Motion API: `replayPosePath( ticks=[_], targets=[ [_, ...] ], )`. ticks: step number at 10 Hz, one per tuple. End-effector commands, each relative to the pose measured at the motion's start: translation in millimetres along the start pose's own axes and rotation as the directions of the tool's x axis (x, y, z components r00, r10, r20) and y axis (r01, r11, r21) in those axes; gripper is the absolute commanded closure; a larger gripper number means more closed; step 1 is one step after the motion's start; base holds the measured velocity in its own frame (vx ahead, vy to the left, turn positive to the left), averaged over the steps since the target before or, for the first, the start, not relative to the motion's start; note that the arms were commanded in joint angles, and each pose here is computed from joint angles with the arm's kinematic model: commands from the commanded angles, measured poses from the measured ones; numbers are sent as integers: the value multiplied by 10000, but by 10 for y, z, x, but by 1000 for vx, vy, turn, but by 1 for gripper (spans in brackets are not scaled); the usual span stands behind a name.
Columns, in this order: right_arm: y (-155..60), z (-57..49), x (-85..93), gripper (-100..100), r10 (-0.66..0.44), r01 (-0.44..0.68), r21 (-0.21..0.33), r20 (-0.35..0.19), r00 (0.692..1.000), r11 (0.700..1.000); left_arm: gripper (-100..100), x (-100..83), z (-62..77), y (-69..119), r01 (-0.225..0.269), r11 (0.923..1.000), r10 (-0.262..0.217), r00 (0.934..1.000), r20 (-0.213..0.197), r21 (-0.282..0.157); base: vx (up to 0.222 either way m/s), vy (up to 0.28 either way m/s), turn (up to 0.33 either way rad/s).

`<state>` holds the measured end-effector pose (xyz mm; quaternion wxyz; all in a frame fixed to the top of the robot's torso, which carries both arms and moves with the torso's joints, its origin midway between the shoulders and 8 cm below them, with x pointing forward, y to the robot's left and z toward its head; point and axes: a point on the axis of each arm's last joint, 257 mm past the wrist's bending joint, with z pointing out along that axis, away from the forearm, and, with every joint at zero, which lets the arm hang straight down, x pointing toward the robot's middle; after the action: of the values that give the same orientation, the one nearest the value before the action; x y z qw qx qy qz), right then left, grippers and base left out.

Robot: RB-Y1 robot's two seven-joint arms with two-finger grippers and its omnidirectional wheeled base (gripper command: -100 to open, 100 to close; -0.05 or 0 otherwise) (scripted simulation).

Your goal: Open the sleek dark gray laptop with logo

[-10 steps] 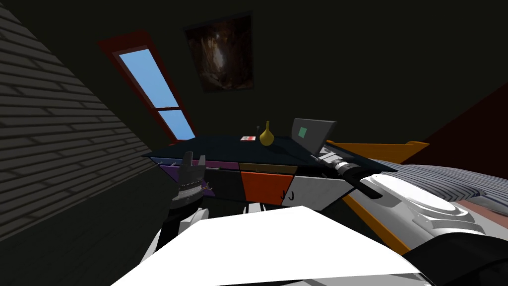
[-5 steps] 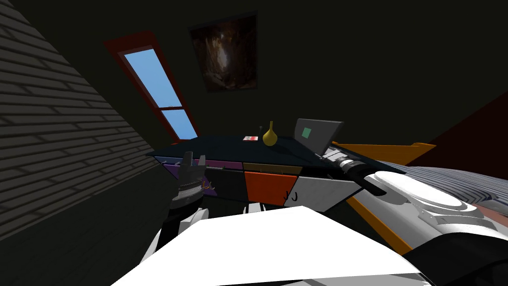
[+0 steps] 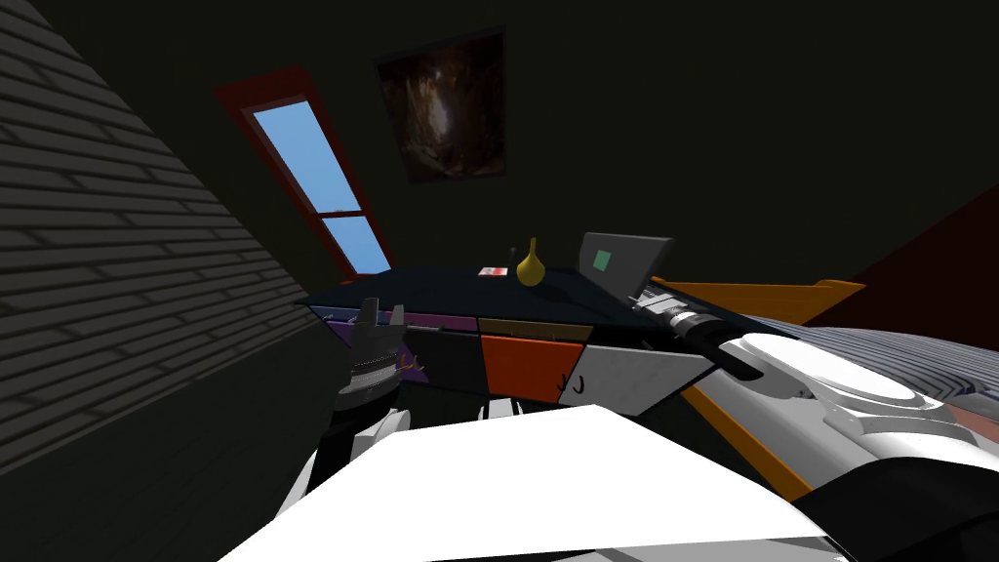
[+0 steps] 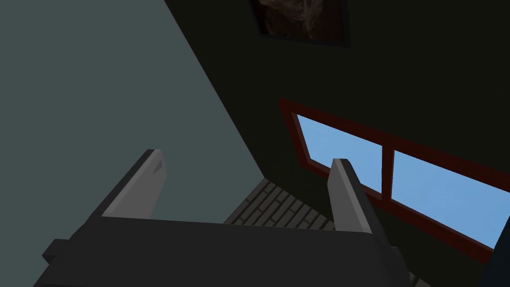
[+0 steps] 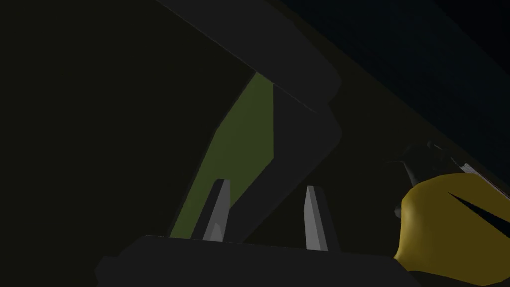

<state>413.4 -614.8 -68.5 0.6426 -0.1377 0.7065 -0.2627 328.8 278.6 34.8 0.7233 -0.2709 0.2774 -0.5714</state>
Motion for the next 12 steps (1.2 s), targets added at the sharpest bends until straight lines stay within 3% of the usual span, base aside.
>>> replayPosePath(
  ticks=[1, 4, 5, 6, 12],
  targets=[
    [-58, 27, 5, 100, 1041, -1041, 16, 9, 9946, 9946, 0, 0, 0, 0, 0, 10000, 0, 10000, 0, 0, -17, -6, 17],
    [-123, 55, 6, 100, 2190, -2190, 31, 30, 9757, 9757, 0, 0, 0, 0, 0, 10000, 0, 10000, 0, 0, -21, -4, 18],
    [-105, 47, 18, 100, 1933, -1933, 18, 13, 9811, 9811, 0, 0, 0, 0, 0, 10000, 0, 10000, 0, 0, -11, -2, 5],
    [-133, 64, 45, 100, 2803, -2804, 65, 21, 9599, 9599, 0, 0, 0, 0, 0, 10000, 0, 10000, 0, 0, -21, -10, 37],
    [-215, 111, 123, 100, 5071, -5072, 221, 101, 8618, 8615, 0, 0, 0, 0, 0, 10000, 0, 10000, 0, 0, -36, -21, 41]
  ],
)
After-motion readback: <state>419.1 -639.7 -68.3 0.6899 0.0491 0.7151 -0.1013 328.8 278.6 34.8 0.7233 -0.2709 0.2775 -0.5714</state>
